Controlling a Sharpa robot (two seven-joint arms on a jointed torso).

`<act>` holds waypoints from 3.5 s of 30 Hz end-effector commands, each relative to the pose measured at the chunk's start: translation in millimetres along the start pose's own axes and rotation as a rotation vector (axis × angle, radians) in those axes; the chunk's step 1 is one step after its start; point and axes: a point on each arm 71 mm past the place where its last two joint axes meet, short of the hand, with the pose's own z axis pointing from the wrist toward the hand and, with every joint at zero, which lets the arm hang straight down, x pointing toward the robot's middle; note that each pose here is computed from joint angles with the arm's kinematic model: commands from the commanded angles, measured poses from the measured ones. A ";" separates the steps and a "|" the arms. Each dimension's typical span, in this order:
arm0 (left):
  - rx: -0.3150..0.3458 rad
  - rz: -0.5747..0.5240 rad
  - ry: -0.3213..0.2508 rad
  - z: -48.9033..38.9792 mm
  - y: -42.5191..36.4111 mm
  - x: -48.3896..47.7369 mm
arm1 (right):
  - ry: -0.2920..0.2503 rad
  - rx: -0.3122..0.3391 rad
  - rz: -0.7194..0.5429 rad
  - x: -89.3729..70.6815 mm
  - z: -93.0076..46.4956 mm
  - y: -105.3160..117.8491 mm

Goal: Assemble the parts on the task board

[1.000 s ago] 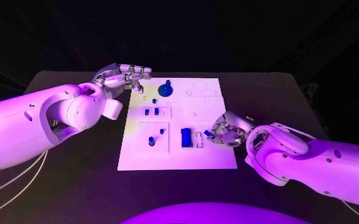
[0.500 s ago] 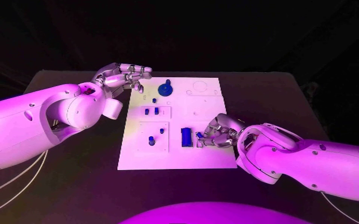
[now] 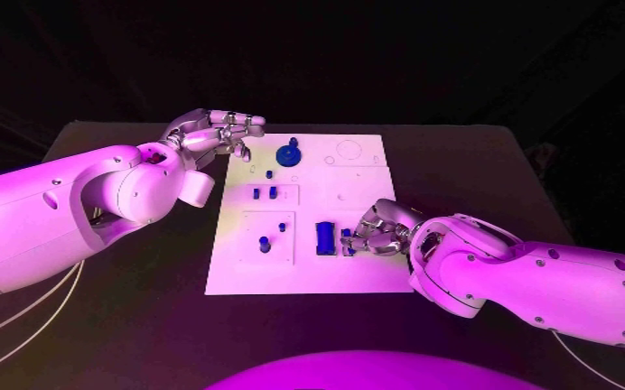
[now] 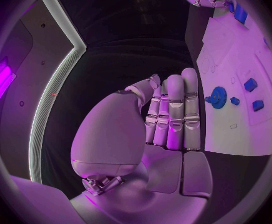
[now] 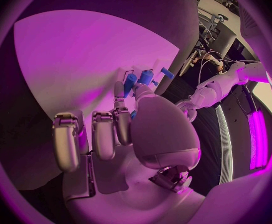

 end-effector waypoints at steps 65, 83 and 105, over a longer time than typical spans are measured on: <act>0.050 -0.178 -0.294 50.9 64.8 -21.4 | -0.172 -0.373 0.757 -132.0 109.2 -27.1; 0.055 -0.085 -0.333 34.9 70.3 6.6 | -0.320 -0.330 0.852 -109.5 93.2 -18.1; 0.141 0.028 -0.411 5.8 60.1 40.3 | -0.458 -0.291 0.997 -82.0 56.6 -1.6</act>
